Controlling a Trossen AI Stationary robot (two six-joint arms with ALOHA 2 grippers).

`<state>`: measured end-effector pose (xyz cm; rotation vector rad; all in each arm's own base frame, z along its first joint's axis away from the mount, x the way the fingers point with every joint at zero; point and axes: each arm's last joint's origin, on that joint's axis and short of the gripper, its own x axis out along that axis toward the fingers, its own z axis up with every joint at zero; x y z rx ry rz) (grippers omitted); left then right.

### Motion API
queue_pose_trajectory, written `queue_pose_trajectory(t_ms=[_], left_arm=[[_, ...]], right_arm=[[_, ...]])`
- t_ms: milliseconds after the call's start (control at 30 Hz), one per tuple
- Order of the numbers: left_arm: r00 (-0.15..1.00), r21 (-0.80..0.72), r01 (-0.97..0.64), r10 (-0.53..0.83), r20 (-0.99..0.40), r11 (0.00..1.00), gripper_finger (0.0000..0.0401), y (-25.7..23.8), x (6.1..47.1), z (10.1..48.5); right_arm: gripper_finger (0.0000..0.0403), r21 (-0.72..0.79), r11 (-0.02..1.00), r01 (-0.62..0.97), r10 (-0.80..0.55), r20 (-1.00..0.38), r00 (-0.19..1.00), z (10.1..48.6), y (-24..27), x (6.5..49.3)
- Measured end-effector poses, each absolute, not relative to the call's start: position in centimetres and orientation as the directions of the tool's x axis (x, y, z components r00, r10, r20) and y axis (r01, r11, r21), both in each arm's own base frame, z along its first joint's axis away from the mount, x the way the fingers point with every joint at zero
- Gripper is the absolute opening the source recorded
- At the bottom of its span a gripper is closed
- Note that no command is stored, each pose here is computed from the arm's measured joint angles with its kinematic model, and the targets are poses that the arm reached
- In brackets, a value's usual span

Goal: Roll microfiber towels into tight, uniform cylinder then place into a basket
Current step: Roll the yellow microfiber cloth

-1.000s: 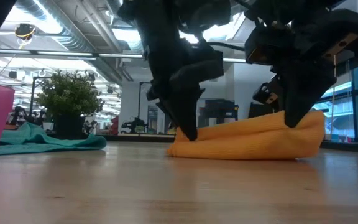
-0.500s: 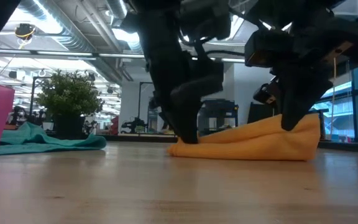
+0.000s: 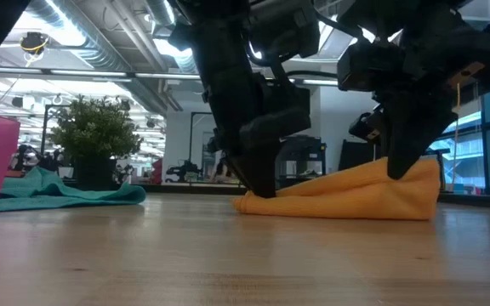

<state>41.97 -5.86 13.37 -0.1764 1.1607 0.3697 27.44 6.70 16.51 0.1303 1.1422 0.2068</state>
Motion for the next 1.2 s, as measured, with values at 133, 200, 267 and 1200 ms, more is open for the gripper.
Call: queue_pose_trajectory(t_ms=[133, 200, 267, 1200], left_arm=[[0.342, 0.036, -0.367, 0.171, -0.924, 0.93, 0.0, -5.9, 41.9, 13.3], [0.343, 0.036, -0.367, 0.171, -0.924, 0.93, 0.0, -5.9, 41.9, 13.3], [0.342, 0.036, -0.367, 0.17, -0.924, 0.93, 0.0, -5.9, 41.9, 13.3], [0.339, 0.031, -0.364, 0.164, -0.926, 0.931, 0.0, -6.1, 41.9, 13.2]], right_arm=[[0.0008, 0.185, 0.979, -0.082, 0.202, -0.876, 0.437, 17.3, 6.6, 27.3], [0.0008, 0.182, 0.982, -0.047, 0.184, -0.873, 0.451, 17.7, 6.4, 27.2], [0.0008, 0.178, 0.984, -0.009, 0.163, -0.878, 0.45, 17.7, 6.1, 27.1], [0.0008, 0.197, 0.963, 0.182, 0.106, -0.903, 0.417, 13.9, 1.1, 25.5]])
